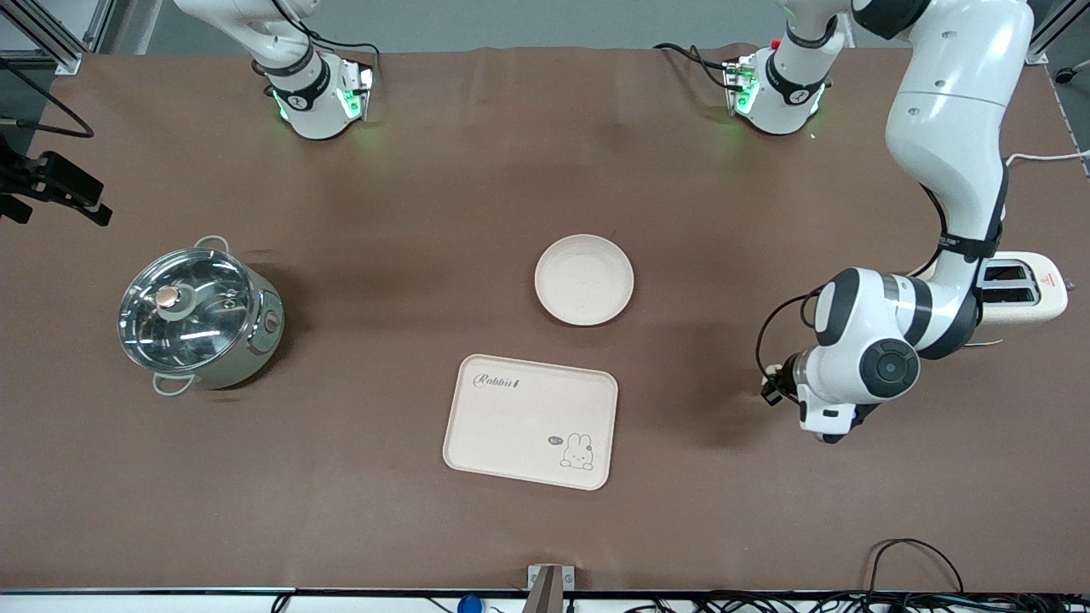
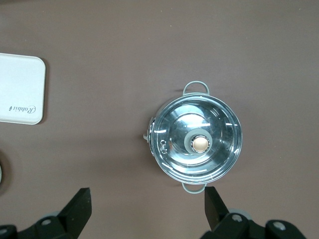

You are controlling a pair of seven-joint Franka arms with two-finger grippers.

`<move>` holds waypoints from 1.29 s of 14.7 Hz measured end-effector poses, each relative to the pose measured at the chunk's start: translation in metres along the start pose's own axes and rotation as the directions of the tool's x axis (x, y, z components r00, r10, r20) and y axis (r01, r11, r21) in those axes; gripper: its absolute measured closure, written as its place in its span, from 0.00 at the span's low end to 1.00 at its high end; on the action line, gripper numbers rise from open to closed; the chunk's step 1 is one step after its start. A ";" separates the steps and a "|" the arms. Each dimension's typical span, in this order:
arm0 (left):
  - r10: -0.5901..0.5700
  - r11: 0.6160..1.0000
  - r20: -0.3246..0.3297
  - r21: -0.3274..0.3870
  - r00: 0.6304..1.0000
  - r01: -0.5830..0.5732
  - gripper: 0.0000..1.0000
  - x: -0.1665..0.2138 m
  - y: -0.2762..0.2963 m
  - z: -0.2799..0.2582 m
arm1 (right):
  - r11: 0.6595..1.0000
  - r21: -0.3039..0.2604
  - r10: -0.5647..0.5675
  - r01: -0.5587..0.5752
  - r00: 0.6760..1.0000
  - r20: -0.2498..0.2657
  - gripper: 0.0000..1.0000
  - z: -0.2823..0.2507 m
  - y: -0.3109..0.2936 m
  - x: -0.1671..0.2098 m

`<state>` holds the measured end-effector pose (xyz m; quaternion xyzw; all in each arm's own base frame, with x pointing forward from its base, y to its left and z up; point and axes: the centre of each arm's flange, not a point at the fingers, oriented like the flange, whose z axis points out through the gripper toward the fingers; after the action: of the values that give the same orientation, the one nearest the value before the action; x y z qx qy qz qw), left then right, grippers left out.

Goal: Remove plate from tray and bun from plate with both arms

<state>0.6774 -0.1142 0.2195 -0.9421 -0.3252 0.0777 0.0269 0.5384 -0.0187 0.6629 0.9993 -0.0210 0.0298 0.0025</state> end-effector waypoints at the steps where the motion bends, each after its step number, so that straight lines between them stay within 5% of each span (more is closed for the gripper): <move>1: 0.003 1.000 0.002 -0.002 1.000 -0.003 0.72 0.004 -0.002 0.004 | 1.000 0.000 0.000 0.000 1.000 -0.001 0.00 0.000 0.000 0.000; 9: 0.041 0.998 -0.047 -0.054 0.998 -0.044 0.00 0.011 0.006 -0.032 | 1.000 0.000 -0.001 0.001 1.000 -0.002 0.00 0.000 0.000 0.000; 15: 0.065 0.995 -0.075 -0.073 0.995 -0.071 0.00 0.012 0.006 -0.055 | 1.000 0.000 -0.001 0.001 1.000 -0.020 0.00 -0.002 0.000 0.002; 19: 0.140 0.983 -0.147 -0.096 0.979 -0.155 0.00 0.011 -0.002 -0.119 | 1.000 0.000 0.000 0.000 0.999 -0.043 0.00 -0.005 0.000 0.004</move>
<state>0.7037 -0.1057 0.3362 -0.9669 -0.2551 -0.0040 -0.0066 0.5425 -0.0187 0.6677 0.9985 -0.0207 0.0513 0.0030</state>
